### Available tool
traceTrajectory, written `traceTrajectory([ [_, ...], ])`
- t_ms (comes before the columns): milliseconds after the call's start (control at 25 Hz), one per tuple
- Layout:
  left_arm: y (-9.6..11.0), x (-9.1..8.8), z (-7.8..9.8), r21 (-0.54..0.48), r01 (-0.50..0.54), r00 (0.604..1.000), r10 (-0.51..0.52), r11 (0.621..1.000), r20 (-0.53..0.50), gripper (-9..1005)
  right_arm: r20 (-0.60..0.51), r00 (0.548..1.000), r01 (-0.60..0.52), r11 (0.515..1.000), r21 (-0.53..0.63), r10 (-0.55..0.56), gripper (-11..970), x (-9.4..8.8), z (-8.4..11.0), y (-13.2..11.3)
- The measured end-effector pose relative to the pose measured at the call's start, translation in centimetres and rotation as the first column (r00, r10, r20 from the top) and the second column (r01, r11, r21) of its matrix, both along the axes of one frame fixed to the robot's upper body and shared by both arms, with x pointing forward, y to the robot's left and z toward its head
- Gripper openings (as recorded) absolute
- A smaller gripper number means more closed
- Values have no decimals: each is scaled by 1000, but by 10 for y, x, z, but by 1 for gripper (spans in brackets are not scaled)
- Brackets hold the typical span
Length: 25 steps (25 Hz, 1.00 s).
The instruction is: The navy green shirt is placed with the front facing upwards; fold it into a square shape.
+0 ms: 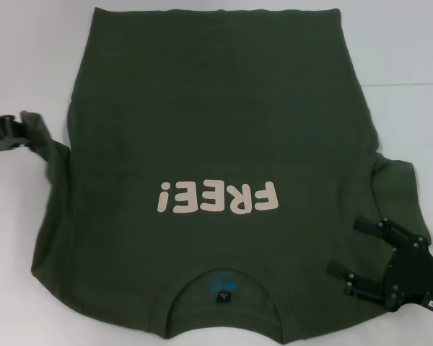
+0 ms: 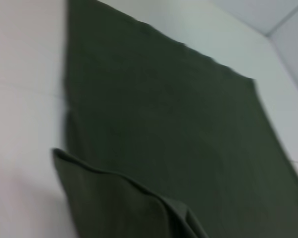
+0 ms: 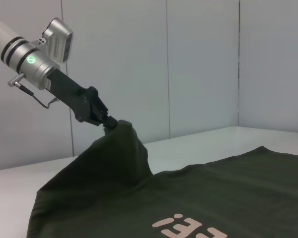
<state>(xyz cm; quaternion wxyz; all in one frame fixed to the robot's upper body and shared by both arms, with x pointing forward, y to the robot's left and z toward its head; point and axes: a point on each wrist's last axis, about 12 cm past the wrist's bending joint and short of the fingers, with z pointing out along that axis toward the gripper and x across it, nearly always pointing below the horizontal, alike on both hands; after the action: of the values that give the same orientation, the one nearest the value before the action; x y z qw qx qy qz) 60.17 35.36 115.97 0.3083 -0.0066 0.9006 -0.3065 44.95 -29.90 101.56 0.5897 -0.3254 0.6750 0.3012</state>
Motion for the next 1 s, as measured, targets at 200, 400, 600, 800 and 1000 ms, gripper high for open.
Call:
traceTrajectory([
  [200,-24,-3,-11,-77,68,998,-68,995,-3,15,0,1000,-2,1000,0,2,916,0,0,1],
  [400,-46,-5,-26,-100,108,994,-110,989,-15,16,0,1000,-5,1000,0,5,916,0,0,1],
  [600,-65,-6,-40,-129,135,990,-140,982,-30,15,0,1000,-9,1000,-1,9,916,1,0,2],
  [800,-78,-6,-57,-124,118,991,-125,985,-45,53,1,1000,-10,1000,0,10,916,1,0,2],
  [1000,-80,-8,-67,-128,76,996,-80,989,-29,91,1,1000,-11,1000,1,11,915,1,0,2],
])
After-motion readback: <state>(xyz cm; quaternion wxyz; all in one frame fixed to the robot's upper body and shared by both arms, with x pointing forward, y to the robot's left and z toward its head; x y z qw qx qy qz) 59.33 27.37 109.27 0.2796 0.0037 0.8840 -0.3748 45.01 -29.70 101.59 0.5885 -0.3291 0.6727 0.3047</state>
